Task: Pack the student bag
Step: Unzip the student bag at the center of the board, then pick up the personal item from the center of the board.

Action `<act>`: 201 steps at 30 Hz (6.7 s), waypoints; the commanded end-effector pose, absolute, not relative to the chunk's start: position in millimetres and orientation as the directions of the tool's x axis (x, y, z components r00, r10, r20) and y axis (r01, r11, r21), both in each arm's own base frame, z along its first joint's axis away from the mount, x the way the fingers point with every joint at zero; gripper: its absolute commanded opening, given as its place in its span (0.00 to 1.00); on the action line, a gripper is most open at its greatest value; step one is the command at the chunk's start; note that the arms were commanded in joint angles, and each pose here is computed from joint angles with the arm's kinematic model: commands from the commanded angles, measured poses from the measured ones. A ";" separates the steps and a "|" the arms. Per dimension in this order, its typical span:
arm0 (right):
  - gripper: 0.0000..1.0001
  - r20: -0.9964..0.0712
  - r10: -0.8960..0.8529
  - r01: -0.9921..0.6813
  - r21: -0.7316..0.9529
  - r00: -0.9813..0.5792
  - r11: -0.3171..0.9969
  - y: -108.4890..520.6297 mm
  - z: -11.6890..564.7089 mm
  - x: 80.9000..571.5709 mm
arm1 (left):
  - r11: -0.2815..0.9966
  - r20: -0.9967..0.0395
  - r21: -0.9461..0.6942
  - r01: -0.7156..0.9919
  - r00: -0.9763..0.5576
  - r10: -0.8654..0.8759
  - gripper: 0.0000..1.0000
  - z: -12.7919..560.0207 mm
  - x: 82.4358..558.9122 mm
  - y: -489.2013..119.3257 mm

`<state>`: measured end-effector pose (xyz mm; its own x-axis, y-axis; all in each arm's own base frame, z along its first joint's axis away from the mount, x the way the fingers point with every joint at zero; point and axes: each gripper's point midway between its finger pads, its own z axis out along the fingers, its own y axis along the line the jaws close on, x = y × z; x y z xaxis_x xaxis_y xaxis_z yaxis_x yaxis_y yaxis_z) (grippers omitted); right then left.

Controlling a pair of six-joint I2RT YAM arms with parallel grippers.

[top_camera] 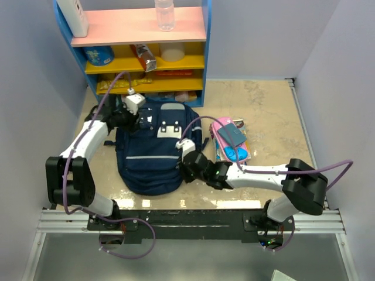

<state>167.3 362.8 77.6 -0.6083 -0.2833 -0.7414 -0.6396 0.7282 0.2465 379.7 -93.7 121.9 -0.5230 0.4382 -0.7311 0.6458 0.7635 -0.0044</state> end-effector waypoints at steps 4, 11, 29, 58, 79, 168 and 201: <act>0.00 -0.731 -0.215 -0.466 0.157 -0.648 0.871 327.7 72.7 227.1 | 0.764 -0.712 0.088 0.639 -0.496 0.497 0.47 146.5 349.6 -7.7; 0.00 -0.727 -0.230 -0.451 0.122 -0.647 0.884 335.7 78.7 248.6 | 0.596 -0.664 -0.002 0.803 -0.446 0.600 0.43 102.0 288.0 -28.4; 0.00 -0.677 -0.301 -0.450 0.050 -0.672 0.892 325.4 93.4 245.7 | 0.598 -0.584 0.145 0.788 -0.419 0.695 0.31 57.2 268.5 -9.1; 0.00 -0.723 -0.331 -0.635 0.191 -0.607 0.748 459.5 86.3 182.9 | 0.494 -0.711 0.054 0.868 -0.315 0.629 0.21 69.6 259.4 -96.7; 0.06 -0.884 -0.086 -0.712 0.308 -0.459 0.631 552.4 116.9 196.9 | 0.438 -0.743 -0.027 0.899 -0.311 0.593 0.13 77.6 256.4 -98.6; 0.00 -0.660 0.597 0.062 0.645 -0.456 0.761 117.7 200.6 305.9 | 0.290 -0.666 0.148 0.946 -0.121 0.736 0.74 121.3 242.7 -165.6; 0.00 -0.587 0.609 -0.010 0.724 -0.533 0.689 132.6 216.2 261.2 | 0.342 -0.632 0.436 0.832 0.012 0.775 0.36 104.3 286.3 -179.5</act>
